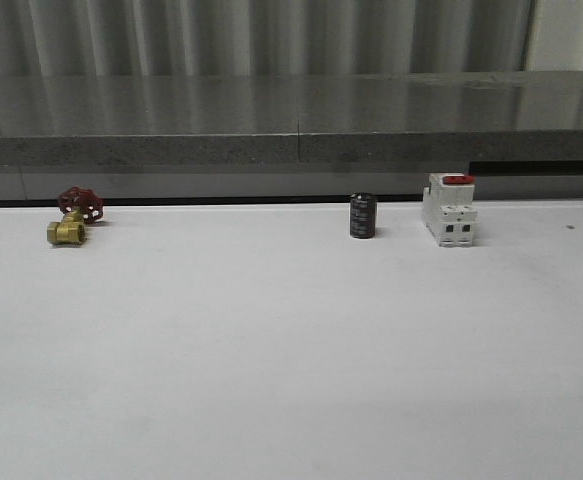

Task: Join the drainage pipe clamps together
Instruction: 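Lower the left gripper over the white half-ring clamp near it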

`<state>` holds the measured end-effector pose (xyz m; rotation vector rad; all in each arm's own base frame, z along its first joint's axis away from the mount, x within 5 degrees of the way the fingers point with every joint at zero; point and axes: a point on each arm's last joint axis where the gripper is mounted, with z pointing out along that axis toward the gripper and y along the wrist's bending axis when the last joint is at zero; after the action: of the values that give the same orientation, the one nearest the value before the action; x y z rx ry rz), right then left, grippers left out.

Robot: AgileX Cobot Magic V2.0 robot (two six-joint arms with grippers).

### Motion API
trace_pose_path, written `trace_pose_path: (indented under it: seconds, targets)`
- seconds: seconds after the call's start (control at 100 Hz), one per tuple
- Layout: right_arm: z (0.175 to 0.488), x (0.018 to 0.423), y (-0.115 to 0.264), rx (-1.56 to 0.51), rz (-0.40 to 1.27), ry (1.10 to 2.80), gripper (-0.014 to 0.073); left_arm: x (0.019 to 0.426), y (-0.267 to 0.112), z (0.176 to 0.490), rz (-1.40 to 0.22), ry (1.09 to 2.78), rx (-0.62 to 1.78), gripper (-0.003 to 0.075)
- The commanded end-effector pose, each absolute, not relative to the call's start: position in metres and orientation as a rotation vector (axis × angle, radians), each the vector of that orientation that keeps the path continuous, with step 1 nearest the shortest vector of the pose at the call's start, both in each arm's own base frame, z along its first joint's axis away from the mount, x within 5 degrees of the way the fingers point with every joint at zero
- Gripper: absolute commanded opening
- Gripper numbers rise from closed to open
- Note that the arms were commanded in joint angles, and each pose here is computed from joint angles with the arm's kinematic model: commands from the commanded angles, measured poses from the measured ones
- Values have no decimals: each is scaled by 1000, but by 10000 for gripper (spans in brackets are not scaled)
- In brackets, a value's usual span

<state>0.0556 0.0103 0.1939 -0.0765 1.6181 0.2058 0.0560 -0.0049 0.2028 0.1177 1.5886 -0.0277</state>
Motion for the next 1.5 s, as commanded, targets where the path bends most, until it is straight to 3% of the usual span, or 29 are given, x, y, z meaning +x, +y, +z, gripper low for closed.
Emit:
trace_pose_path:
  seconds: [0.0,0.39,0.59,0.79,0.93,1.18,1.49]
  targets:
    - [208,53,10,-77,206,1506,-67,56,-6,197,-46,1525,117,-21]
    - [208,53,10,-77,206,1506,-67,54,-6,212,-48,1491,112,-21]
    - [208,53,10,-77,206,1506,-67,47,-5,266,-83,1480,78,-21]
    - [208,53,10,-77,206,1506,-67,53,-5,326,-81,1648,78,-21]
    - [208,53,10,-77,206,1506,-67,64,-6,351,-71,1842,84,-21]
    - [208,53,10,-77,206,1506,-67,91,-8,346,-48,2129,98,-21]
    - [208,53,10,-77,206,1506,-67,106,-10,341,-43,2176,101,-20]
